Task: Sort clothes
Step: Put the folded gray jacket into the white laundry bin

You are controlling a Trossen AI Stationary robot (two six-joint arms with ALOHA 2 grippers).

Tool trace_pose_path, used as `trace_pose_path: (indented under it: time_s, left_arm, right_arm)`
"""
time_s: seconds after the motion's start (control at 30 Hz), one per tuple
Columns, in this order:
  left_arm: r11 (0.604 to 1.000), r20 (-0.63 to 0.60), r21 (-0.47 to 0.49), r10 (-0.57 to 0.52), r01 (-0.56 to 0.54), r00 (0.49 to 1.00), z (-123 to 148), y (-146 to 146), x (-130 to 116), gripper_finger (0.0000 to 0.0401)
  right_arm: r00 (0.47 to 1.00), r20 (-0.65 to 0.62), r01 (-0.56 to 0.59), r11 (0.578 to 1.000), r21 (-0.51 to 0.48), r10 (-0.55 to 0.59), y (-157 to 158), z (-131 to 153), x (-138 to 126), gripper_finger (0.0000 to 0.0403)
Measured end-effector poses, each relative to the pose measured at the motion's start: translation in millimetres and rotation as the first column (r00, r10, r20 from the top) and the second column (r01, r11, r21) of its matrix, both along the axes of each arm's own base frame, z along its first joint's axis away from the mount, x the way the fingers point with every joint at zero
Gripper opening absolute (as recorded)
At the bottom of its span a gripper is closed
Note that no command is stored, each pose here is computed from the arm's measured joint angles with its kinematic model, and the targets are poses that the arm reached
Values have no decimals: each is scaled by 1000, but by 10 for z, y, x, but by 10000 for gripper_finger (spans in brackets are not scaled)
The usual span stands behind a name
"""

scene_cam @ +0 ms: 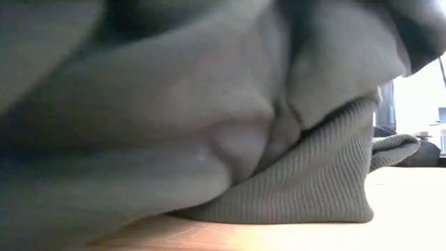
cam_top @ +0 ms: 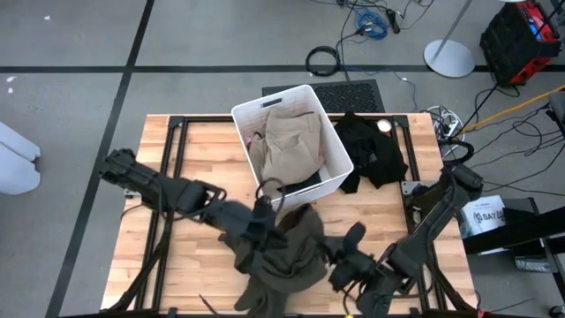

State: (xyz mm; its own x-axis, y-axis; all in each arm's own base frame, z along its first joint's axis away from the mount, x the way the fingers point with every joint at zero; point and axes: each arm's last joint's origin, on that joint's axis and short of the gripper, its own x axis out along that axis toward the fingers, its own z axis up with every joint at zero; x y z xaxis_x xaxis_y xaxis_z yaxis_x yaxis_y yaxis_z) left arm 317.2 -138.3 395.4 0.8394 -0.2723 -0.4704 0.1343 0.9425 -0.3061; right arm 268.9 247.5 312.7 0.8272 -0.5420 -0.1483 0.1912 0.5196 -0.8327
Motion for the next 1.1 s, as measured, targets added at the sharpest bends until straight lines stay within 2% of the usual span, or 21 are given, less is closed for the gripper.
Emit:
trace_pose_path:
  time_s: [0.2, 0.33, 0.4, 0.5, 0.57, 0.63, 0.77, 0.97, 1.03, 1.1]
  left_arm:
    - [996, -77, 87, 36, -29, 996, -94, -117, -107, 203]
    - [987, -167, 157, -3, 29, 986, -172, -309, -304, 254]
    - [981, -166, 193, 14, 19, 986, -191, -492, -450, 258]
    - [968, -139, 249, 42, -6, 989, -289, -776, -664, 256]
    - [960, -104, 276, 87, -56, 991, -376, -956, -783, 252]
    - [950, -62, 296, 126, -102, 990, -509, -1123, -868, 250]
    - [909, -106, 414, 104, -51, 989, -1000, -1419, -898, 249]
    - [812, -182, 584, 109, 18, 977, -1642, -1642, -676, 248]
    - [800, -193, 600, 117, 23, 974, -1759, -1670, -615, 248]
    - [816, -177, 578, 116, 7, 977, -1795, -1706, -559, 248]
  right_arm:
    - [999, 10, 48, 968, 245, -52, -268, 40, -210, 0]
    - [996, 37, 64, 909, 412, -87, -372, 119, -285, 0]
    - [993, 12, 95, 861, 499, -116, -465, 147, -348, 0]
    - [975, -65, 207, 756, 621, -213, -635, 134, -455, 0]
    - [950, -120, 291, 680, 673, -287, -714, 105, -510, 0]
    - [931, -149, 339, 635, 694, -334, -754, 82, -539, 0]
    - [924, -155, 353, 629, 692, -349, -759, 29, -546, 0]
    - [923, -150, 353, 623, 698, -355, -762, 16, -538, 0]
    - [921, -151, 357, 619, 699, -360, -772, 16, -529, 0]
    - [919, -153, 360, 616, 701, -364, -781, 14, -520, 0]
